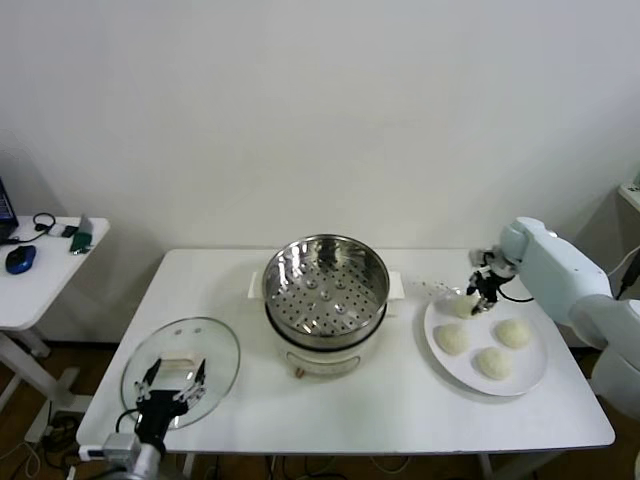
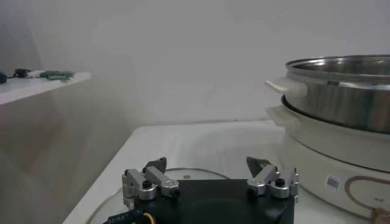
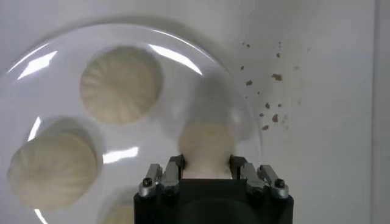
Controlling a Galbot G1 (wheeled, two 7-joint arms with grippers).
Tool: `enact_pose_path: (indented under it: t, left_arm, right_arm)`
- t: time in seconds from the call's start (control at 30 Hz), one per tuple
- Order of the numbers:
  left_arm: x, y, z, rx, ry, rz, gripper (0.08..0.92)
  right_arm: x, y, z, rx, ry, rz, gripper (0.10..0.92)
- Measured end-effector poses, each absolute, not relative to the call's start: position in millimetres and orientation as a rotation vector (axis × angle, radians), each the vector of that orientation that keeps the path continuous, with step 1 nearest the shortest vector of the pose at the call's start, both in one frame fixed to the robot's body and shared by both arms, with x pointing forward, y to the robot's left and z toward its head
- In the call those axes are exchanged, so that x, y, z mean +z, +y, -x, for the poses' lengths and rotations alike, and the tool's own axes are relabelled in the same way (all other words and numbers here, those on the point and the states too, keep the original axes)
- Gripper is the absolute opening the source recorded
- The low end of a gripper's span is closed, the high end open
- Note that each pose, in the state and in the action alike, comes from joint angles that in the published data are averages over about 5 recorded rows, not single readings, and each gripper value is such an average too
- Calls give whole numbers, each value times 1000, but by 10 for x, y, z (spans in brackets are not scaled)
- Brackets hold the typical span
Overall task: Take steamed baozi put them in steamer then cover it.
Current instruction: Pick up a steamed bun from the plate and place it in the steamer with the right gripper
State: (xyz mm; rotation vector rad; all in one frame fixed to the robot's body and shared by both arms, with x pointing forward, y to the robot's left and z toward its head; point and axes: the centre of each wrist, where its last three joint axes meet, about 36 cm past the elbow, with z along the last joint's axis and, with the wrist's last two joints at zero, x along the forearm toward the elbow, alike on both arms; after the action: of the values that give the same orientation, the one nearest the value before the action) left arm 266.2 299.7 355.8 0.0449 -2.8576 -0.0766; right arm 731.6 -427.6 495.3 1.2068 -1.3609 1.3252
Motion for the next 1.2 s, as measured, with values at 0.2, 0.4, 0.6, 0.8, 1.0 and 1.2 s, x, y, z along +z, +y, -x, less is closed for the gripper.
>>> enact_pose_path:
  t: [0.2,0.4,0.6,0.8,1.0,1.2]
  left_arm:
    - [3573,2993,-2669,-81,-2862,-37,823]
    - [3605,2993,-2671,-89,-2869,-25,823]
    - [3623,3002,-2679,-84,-2877,-25,823]
    - [3647,2963,-2704,-71,-2891,-21,823]
    - [3688,2934,-2718,-78,-2904,-12,823]
    - [3707,2967,-2708,-91,-2910,-15,823]
  right_arm:
    - [5768,-4001,-7489,1476,-1373,-1286,531]
    - [6851,-3416,-7576,1718,-1331,-1421,542]
    - [7655,-2546,-7451,1988,-1171,-1602,550]
    - [7829,-1611,-7242,2200,-905,-1784,547]
    - [7589,-926,-7162,2345,-634,-1896,547]
    - [7117,-576,-7271,2414,-483,-1943,544]
